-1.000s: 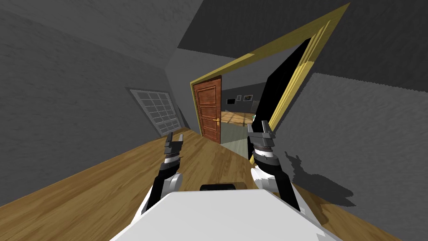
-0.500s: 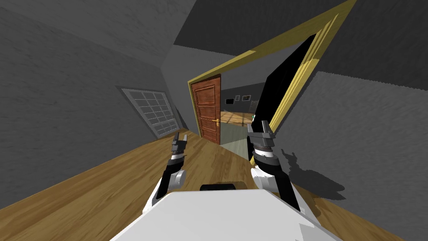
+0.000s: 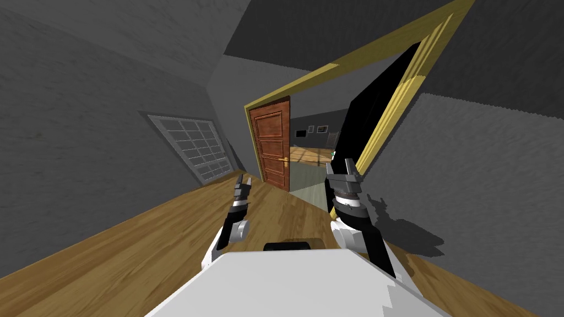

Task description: Push the door open

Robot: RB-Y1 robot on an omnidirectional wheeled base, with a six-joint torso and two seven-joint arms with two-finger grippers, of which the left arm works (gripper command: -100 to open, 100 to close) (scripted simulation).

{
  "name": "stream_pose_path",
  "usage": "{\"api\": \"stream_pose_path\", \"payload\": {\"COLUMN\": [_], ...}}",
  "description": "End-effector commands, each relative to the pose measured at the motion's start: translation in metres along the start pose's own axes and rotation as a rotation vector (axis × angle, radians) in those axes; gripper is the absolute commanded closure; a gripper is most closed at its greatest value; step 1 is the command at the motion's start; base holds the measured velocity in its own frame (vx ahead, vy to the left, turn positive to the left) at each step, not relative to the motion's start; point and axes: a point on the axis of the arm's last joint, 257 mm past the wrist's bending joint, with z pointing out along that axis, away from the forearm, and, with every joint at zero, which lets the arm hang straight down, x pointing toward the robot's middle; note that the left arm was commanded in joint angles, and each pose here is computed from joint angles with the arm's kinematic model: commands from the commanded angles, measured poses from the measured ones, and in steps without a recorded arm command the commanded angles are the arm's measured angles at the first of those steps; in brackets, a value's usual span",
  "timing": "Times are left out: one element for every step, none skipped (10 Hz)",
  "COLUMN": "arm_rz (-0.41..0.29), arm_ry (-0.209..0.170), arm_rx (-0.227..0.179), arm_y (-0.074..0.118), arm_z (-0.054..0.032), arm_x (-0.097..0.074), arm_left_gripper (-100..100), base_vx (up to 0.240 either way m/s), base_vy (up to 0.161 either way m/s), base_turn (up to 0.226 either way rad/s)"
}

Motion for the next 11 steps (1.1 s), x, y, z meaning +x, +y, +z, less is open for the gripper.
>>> {"api": "stream_pose_path", "payload": {"arm_rz": [-0.005,-0.009,-0.013,-0.017,-0.020,-0.024,-0.027,-0.030,-0.033,-0.033,-0.035], "arm_ry": [0.009,0.015,0.021,0.027,0.033,0.040,0.046,0.053,0.060,0.060,0.067], "arm_rx": [-0.023,-0.038,-0.052,-0.067,-0.081,-0.095,-0.112,-0.127,-0.136,-0.143,-0.158], "arm_y": [0.015,0.025,0.035,0.044,0.053,0.062,0.073,0.082,0.088,0.091,0.101], "arm_z": [0.0035,0.0051,0.0066,0.0082,0.0097,0.0114,0.0126,0.0141,0.0170,0.0154,0.0168], "arm_x": [0.002,0.005,0.008,0.011,0.014,0.017,0.021,0.024,0.028,0.028,0.031], "arm_left_gripper": [-100,-100,-100,-100,-100,-100,-100,-100,-100,-100,-100], "base_vx": [0.099,0.094,0.088,0.080,0.079,0.100,0.114,0.102,0.098,0.061,0.049], "base_vy": [0.038,0.033,0.032,0.042,0.064,0.045,0.025,0.036,0.058,0.035,0.020], "base_turn": [-0.056,-0.058,-0.080,-0.060,-0.055,-0.061,-0.081,-0.074,-0.057,-0.027,-0.041]}}
